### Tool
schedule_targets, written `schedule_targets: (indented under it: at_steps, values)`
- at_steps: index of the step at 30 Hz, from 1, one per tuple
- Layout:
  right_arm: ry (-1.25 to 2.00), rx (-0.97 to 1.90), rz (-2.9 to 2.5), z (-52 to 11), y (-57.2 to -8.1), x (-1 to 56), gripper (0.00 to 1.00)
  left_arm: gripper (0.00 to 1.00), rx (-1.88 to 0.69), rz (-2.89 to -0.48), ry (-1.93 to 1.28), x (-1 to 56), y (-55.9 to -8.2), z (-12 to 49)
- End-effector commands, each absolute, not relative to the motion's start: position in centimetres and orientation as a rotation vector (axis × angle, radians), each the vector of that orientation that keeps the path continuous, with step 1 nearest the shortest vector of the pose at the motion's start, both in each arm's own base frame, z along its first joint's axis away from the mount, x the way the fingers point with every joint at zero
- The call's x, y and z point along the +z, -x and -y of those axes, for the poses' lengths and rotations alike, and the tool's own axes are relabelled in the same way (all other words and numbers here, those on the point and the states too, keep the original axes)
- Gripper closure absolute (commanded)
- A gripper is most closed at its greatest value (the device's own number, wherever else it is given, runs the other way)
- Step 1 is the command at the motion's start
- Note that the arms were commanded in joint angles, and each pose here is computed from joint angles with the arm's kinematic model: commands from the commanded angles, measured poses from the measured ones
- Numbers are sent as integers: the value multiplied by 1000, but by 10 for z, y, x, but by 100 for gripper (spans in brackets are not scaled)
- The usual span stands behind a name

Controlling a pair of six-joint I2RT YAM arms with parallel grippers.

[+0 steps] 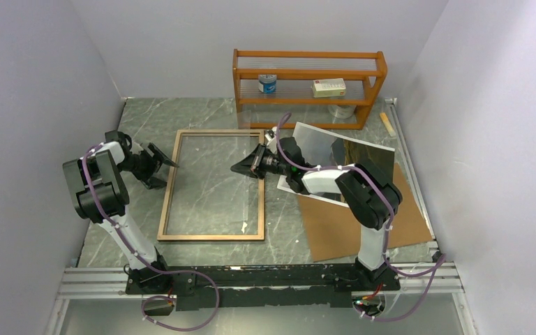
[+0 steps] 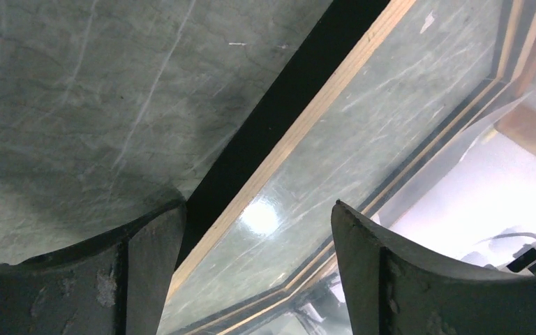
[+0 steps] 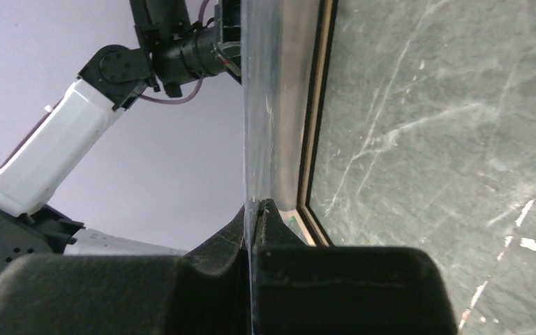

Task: Put the photo into the frame
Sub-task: Place the photo frame item in the photo frame.

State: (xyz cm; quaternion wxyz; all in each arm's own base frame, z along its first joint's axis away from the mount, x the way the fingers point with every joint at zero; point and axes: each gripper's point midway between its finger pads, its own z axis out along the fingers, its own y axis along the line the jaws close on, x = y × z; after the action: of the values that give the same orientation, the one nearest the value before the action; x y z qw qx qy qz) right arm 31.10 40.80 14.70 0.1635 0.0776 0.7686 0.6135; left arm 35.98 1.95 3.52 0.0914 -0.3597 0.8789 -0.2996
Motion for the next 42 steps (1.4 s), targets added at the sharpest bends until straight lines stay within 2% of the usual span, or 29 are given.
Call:
schedule_targets:
  at_steps: [1,19,31,42]
  values:
    - [-165,1692,-2183,-405,-311,148,100,17,-805,-2747,1109,3,-331,-17]
    - [-147,1676,-2239,-401,-314,114,100,19,-752,-2804,1116,-14,-317,-19]
    - [-111,1899,-2070,-410,-309,172,100,27,-767,-2799,1117,-14,-319,-18]
    - [-225,1758,-2279,-405,-309,116,100,29,-772,-2797,1116,-13,-321,-18]
